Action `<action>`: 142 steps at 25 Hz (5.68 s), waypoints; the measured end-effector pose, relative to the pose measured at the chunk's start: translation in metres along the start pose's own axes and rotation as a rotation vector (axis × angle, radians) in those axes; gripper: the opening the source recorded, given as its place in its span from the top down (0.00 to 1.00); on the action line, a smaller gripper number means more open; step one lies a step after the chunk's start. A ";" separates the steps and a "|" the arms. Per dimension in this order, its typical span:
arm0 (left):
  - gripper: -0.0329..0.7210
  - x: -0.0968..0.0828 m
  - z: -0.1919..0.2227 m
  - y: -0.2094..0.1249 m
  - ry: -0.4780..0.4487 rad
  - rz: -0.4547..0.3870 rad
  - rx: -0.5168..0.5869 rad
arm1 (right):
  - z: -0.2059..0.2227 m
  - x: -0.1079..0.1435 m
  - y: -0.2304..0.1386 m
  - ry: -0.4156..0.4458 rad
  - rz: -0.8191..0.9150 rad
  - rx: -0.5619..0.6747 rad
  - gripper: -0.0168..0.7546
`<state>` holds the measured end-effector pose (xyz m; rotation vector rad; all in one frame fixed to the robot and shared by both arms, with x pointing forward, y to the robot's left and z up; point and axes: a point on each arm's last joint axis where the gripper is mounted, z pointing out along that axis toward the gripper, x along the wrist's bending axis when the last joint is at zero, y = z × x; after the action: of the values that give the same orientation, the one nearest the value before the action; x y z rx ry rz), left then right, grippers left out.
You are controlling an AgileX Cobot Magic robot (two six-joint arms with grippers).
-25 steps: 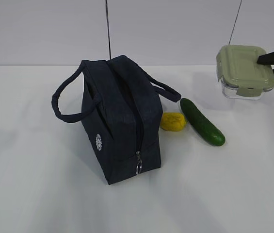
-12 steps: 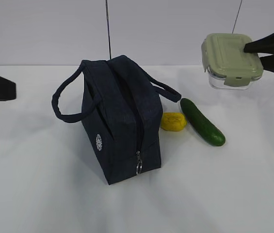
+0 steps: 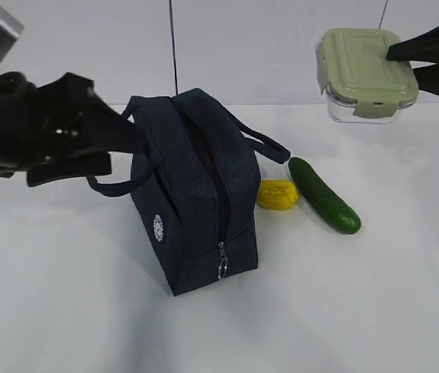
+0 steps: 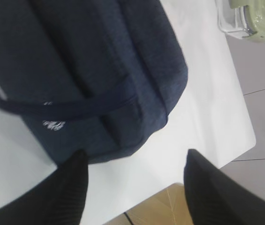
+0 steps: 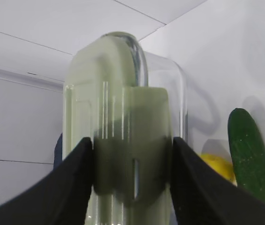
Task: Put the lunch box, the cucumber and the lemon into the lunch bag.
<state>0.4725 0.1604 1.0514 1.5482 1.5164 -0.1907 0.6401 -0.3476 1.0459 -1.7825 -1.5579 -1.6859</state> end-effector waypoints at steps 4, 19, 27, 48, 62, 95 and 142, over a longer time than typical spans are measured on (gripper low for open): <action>0.34 -0.004 0.032 0.011 -0.009 -0.024 0.047 | 0.009 0.006 -0.004 0.015 -0.007 0.024 0.51; 0.34 0.016 0.070 0.017 0.051 -0.093 0.074 | 0.021 0.014 -0.008 0.047 0.000 0.046 0.51; 0.34 0.022 0.078 0.016 0.063 -0.133 0.072 | 0.038 0.026 -0.017 0.075 -0.016 0.091 0.51; 0.91 0.024 0.079 0.020 0.074 -0.151 0.030 | 0.086 0.069 -0.046 0.185 -0.052 0.201 0.51; 0.93 0.019 0.080 0.017 0.025 -0.135 0.061 | 0.107 0.101 -0.058 0.235 -0.147 0.275 0.51; 0.93 0.012 0.075 0.018 -0.018 -0.123 0.060 | 0.146 0.057 -0.070 0.011 -0.403 0.483 0.51; 0.93 0.027 0.070 0.025 0.063 -0.018 0.048 | 0.198 0.126 -0.089 -0.066 -0.919 0.723 0.35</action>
<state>0.5327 0.1370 1.0064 1.5919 1.5855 -0.1909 0.6552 -0.0974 1.0470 -0.7808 -2.7837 -1.0130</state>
